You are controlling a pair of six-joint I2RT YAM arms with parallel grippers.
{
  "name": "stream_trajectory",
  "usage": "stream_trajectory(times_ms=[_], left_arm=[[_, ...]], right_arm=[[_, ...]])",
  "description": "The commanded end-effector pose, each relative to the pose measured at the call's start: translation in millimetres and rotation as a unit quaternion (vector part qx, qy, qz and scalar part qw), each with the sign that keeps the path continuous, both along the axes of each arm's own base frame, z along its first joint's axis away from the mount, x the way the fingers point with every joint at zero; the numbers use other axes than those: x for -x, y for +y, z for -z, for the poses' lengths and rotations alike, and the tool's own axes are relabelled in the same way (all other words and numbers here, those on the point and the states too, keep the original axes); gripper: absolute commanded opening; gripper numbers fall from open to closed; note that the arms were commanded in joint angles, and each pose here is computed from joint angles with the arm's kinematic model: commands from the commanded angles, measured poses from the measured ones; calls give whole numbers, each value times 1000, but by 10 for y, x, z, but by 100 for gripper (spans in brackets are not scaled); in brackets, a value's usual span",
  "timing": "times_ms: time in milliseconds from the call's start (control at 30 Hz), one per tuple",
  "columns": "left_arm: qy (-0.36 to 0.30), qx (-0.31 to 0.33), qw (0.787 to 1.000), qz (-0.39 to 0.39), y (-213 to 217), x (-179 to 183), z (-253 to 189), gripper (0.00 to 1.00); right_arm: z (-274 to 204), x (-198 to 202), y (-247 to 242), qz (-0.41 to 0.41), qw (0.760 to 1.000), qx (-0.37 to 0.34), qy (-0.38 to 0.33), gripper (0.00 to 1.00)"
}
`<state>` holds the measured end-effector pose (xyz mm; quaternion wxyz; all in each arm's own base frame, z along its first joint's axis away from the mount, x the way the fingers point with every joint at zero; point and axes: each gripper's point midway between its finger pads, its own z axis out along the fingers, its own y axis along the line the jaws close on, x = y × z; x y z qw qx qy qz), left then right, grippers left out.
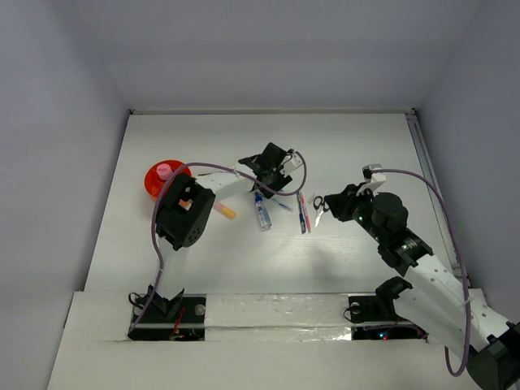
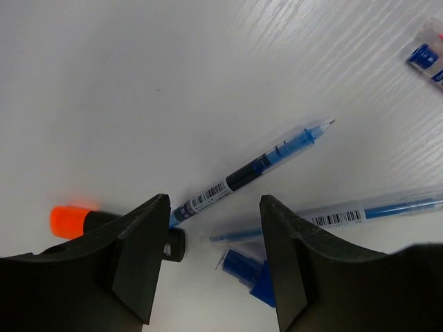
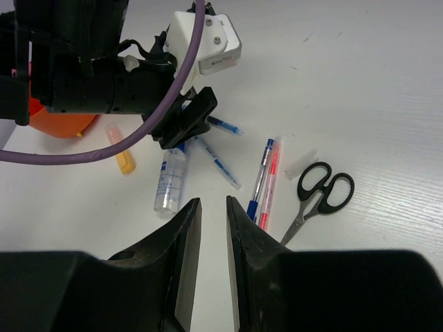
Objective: Sort the stationery into containers
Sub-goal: Move the pen to the center of the board.
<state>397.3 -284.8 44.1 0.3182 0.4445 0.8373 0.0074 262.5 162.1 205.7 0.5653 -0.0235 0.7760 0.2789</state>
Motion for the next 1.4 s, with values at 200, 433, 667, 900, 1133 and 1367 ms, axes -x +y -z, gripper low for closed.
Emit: stream_trajectory(times_ms=[200,433,667,900,1133,1367], left_arm=[[-9,-20,1000,-1,-27,-138,38,52],[2,-28,1000,3,-63,-167,186,51],[-1,-26,1000,9,-118,-223,235,43],[-1,-28,1000,7,-169,-362,310,34],[13,-5,1000,-8,-99,-488,341,18],[18,13,999,-29,-101,-592,318,7]], right_arm=[[-127,9,103,-31,999,1,-16,27],[-148,0,122,-35,999,1,-17,27],[-207,-7,127,-36,999,1,-23,28],[-224,-58,80,-21,999,13,-26,28],[-147,-90,-13,1,999,37,-12,30],[-217,-90,-6,0,999,32,-19,30]])
